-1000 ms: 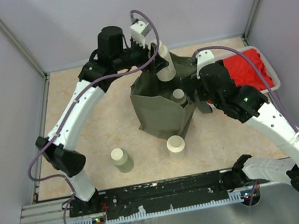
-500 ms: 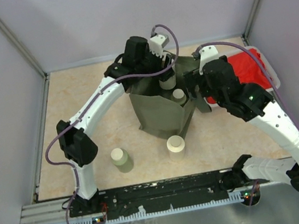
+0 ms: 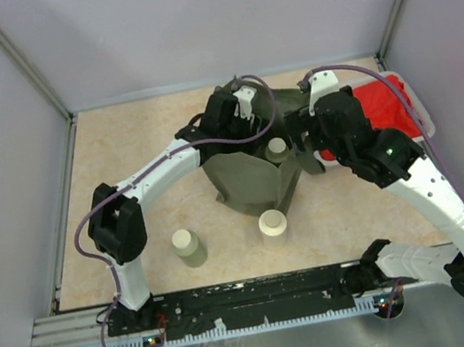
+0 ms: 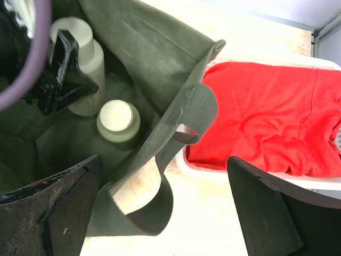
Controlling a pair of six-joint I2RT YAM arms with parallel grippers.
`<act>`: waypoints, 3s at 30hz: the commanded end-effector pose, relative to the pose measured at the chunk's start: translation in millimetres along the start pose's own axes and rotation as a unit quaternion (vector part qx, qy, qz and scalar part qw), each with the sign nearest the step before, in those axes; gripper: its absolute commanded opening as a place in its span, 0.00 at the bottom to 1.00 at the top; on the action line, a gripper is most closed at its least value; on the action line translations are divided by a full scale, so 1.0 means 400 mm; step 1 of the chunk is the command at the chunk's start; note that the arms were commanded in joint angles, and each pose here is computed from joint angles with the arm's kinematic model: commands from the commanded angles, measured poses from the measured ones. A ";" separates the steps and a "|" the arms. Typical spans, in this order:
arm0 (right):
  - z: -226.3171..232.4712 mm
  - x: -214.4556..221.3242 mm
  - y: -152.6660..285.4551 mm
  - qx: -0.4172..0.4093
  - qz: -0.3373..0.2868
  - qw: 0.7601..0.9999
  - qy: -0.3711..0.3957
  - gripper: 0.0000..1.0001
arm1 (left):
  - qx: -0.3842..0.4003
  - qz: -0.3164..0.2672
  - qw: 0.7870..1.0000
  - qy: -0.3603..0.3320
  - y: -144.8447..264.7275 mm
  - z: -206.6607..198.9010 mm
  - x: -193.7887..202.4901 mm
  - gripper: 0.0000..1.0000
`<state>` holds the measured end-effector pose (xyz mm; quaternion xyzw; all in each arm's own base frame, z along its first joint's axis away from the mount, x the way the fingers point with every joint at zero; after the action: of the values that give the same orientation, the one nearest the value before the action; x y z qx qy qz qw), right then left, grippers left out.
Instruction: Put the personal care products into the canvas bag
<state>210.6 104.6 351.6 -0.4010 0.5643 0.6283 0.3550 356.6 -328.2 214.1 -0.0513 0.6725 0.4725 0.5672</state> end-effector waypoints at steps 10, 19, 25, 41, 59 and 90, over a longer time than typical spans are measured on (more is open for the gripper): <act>-0.003 -0.015 0.008 0.001 -0.023 1.000 -0.001 0.99 | -0.014 -0.085 0.996 0.035 -0.035 0.002 -0.039 0.00; -0.008 -0.018 0.013 0.005 -0.023 1.000 0.002 0.99 | 0.012 -0.062 0.997 0.041 -0.090 -0.017 0.009 0.35; -0.004 -0.017 0.009 0.002 -0.022 1.000 0.002 0.99 | 0.015 -0.042 0.998 0.044 -0.088 -0.021 0.024 0.62; -0.002 -0.014 0.012 -0.004 -0.020 1.000 -0.001 0.99 | 0.069 -0.044 0.996 0.032 -0.017 -0.040 -0.037 1.00; 0.006 -0.032 0.057 -0.056 -0.026 0.998 -0.005 0.99 | 0.057 -0.305 0.950 -0.021 0.560 -0.013 -0.327 1.00; 0.199 0.280 0.125 -0.238 0.195 0.947 0.091 0.99 | -0.139 -0.293 0.946 -0.004 0.805 0.085 -0.205 1.00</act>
<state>108.8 173.7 290.5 -0.4281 0.4661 0.7722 0.0572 203.4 -160.4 496.3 -0.3533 0.5484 0.3339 0.6804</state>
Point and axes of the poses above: each gripper's point midway between its finger pads, its own y axis back along the fingers, its own z axis along the line the jaws close on, x = y × z, the point moved 7 cm from there along y, back along the fingers, and after that the axes turned 11 degrees about -y, right-handed, at the moved point
